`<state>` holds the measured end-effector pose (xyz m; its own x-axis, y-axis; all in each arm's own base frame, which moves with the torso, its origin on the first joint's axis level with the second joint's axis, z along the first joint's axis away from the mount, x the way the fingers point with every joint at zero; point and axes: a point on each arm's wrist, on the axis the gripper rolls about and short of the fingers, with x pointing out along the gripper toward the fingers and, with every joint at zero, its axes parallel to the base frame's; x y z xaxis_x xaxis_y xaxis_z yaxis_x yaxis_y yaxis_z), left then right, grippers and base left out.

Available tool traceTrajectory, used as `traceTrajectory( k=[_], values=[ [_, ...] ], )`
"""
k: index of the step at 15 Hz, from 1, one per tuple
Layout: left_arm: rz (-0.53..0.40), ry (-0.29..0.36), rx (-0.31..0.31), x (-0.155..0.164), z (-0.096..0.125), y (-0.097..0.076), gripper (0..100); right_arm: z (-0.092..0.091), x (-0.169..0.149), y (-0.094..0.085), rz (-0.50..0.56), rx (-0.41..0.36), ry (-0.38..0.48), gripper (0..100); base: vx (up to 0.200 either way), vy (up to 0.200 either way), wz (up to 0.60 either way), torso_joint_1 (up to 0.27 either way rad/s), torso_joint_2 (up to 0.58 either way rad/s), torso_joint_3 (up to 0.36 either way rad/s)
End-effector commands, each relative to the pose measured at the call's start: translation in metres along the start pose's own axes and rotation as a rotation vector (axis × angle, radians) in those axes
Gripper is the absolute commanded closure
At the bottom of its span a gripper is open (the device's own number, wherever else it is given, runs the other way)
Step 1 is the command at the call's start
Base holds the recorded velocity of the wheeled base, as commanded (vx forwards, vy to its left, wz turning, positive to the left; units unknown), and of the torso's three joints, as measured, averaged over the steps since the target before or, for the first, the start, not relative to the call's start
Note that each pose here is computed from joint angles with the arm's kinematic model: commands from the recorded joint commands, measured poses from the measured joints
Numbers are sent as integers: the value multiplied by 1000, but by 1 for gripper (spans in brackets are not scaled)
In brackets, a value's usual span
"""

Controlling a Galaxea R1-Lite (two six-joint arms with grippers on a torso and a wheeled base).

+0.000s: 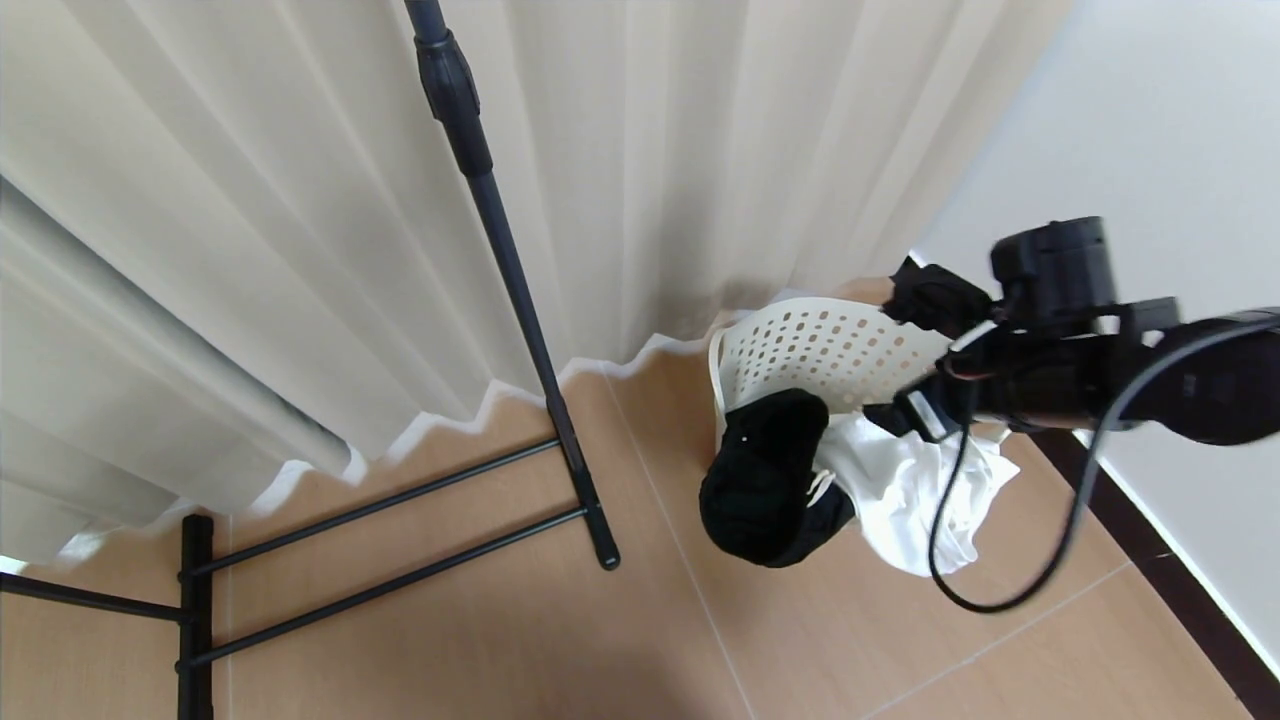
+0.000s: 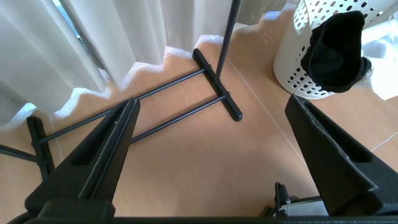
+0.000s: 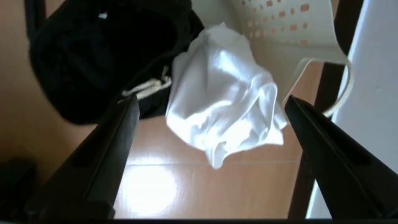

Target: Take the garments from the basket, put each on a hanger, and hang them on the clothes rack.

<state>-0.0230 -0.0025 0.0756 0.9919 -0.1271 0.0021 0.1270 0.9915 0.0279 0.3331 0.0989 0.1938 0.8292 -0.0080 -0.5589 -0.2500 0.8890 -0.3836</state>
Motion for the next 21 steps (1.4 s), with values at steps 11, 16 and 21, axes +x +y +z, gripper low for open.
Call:
traceTrajectory(
  k=[11, 16, 21],
  values=[
    [2, 1, -3, 0, 0, 0, 0, 13, 136, 43, -77, -73, 100, 0, 0, 0, 0, 0, 0, 0],
    [0, 1, -3, 0, 0, 0, 0, 10, 154, 33, -116, -52, 112, 0, 0, 0, 0, 0, 0, 0],
    [-1, 1, -2, 0, 0, 0, 0, 9, 169, 30, -129, -32, 103, 100, 0, 0, 0, 0, 0, 0]
  ],
)
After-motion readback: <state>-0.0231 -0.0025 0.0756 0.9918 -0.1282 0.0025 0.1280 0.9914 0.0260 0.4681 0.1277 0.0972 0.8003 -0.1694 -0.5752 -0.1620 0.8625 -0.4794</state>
